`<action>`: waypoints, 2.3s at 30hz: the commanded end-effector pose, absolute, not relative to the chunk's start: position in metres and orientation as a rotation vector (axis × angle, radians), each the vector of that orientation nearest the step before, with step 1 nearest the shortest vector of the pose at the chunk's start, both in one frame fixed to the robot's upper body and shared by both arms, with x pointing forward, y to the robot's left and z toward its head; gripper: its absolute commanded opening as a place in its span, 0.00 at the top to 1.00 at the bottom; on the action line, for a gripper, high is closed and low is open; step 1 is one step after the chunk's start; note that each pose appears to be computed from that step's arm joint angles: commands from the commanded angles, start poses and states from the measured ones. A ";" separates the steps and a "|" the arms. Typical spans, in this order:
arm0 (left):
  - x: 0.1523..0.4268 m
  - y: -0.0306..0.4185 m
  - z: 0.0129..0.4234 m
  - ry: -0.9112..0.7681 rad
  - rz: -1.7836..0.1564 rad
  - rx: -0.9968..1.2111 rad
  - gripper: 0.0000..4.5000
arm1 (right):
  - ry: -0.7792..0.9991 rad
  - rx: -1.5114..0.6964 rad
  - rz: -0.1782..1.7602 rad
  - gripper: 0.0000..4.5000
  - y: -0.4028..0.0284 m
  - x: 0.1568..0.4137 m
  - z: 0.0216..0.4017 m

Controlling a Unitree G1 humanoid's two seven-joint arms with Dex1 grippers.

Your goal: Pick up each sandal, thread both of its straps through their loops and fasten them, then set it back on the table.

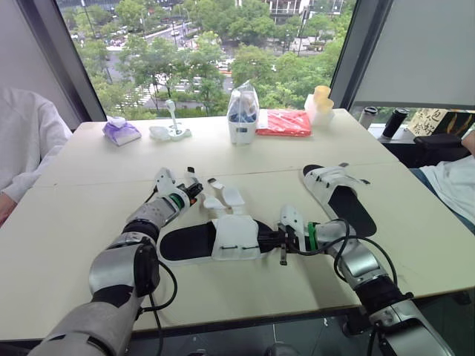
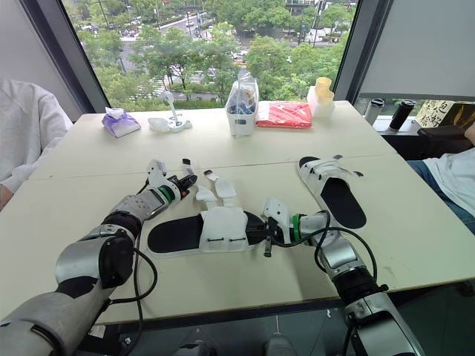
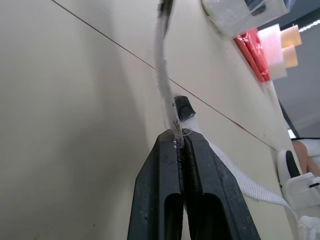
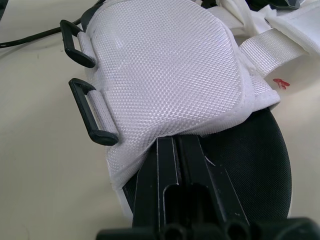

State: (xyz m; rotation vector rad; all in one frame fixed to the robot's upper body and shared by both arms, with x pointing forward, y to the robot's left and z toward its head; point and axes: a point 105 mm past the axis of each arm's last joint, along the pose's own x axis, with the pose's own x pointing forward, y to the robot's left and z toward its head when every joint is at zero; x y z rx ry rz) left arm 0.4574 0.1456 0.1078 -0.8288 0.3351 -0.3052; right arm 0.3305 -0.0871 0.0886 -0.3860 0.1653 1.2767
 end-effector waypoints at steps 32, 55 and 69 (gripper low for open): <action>0.300 0.092 0.166 -1.075 -1.423 1.596 0.71 | 0.214 -0.435 1.209 1.00 -0.103 0.339 0.068; 0.249 0.125 0.183 0.097 -1.095 0.030 0.09 | 0.290 -0.409 1.220 1.00 -0.112 0.340 0.054; 0.221 0.112 0.114 0.315 -1.174 -0.046 0.09 | 0.340 -0.386 1.241 1.00 -0.110 0.323 0.044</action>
